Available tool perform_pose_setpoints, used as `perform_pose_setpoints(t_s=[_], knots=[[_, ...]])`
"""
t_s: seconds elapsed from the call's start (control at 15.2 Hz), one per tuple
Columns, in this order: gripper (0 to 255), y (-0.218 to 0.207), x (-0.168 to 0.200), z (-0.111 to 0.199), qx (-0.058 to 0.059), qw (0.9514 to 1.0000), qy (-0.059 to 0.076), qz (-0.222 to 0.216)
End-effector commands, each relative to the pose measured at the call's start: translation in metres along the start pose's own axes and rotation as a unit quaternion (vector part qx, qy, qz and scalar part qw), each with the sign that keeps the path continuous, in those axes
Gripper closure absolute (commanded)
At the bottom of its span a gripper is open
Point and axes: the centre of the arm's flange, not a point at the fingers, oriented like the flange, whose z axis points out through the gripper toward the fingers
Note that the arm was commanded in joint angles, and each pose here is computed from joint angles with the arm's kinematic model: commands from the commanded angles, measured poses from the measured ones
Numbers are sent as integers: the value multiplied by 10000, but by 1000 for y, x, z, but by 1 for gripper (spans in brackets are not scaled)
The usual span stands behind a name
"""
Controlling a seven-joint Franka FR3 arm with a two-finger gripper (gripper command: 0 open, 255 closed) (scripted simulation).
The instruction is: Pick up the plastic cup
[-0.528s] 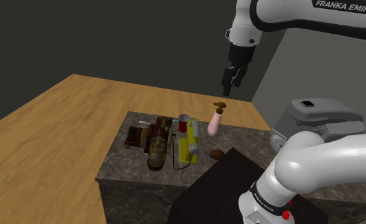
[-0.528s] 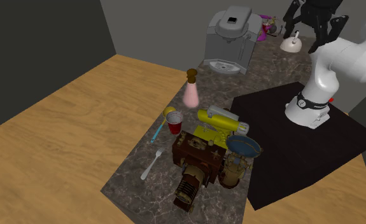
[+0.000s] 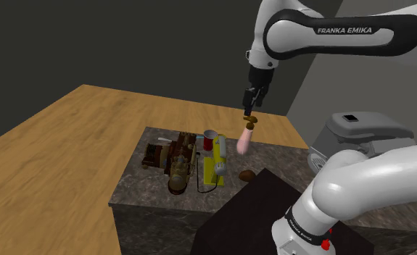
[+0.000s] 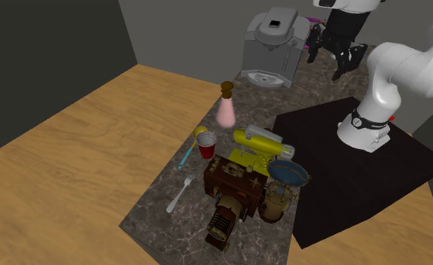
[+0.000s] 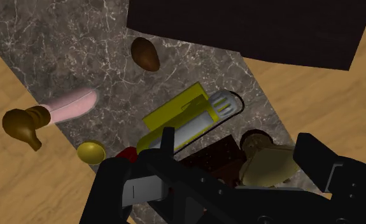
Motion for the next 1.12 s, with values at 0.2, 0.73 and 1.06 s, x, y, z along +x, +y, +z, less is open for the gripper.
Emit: perform_pose_setpoints(t_s=[0.2, 0.73, 1.06], knots=[[0, 21, 39, 50, -16, 9999, 28, -131], [0, 57, 99, 128, -40, 9994, 59, -333], [0, 78, 138, 176, -55, 9989, 79, -459]])
